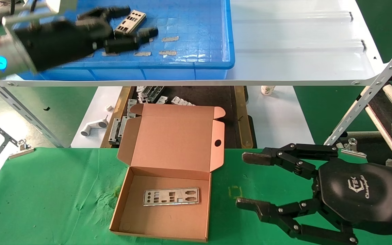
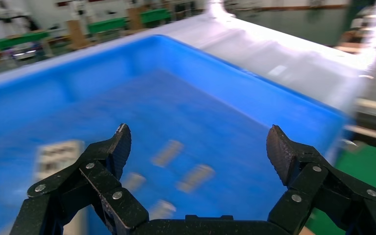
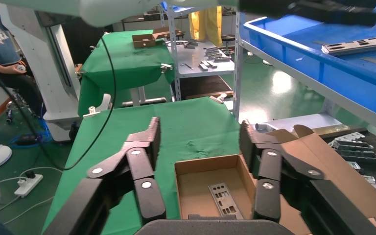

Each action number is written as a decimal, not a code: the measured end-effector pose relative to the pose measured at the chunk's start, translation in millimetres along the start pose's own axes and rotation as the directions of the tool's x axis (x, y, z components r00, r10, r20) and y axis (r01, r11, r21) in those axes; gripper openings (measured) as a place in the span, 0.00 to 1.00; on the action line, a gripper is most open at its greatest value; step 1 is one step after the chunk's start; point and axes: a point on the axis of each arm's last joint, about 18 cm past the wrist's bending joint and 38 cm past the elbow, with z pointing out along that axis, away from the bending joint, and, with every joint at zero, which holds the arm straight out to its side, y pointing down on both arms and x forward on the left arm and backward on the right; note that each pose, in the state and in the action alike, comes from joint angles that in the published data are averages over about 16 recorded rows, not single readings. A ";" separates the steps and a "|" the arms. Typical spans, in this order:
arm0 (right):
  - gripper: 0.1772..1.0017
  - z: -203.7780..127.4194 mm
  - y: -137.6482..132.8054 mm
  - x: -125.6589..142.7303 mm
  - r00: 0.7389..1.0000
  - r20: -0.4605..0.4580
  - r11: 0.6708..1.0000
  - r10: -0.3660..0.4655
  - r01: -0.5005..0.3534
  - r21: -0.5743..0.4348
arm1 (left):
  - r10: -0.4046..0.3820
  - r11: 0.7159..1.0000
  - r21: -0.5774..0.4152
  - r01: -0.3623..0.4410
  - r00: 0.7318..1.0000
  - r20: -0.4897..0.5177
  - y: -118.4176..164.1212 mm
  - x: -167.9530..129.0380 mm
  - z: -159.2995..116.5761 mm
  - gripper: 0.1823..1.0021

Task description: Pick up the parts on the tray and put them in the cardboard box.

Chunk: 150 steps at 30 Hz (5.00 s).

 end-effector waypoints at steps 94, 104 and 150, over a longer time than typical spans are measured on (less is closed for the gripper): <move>0.02 0.0 0.0 0.0 1.000 0.000 1.000 0.000 0.000 0.000 | -0.019 0.982 -0.171 0.079 0.945 0.328 -17.5 -62.1 55.3 0.31; 0.02 0.0 0.0 0.0 1.000 0.000 1.000 0.000 0.000 0.000 | 0.083 0.992 -0.100 -0.078 0.996 0.042 -56.1 -32.5 27.6 0.31; 0.02 0.0 0.0 0.0 1.000 0.000 1.000 0.000 0.000 0.000 | 0.294 0.778 -0.239 -0.581 0.673 -0.679 197.9 145.1 -22.2 0.30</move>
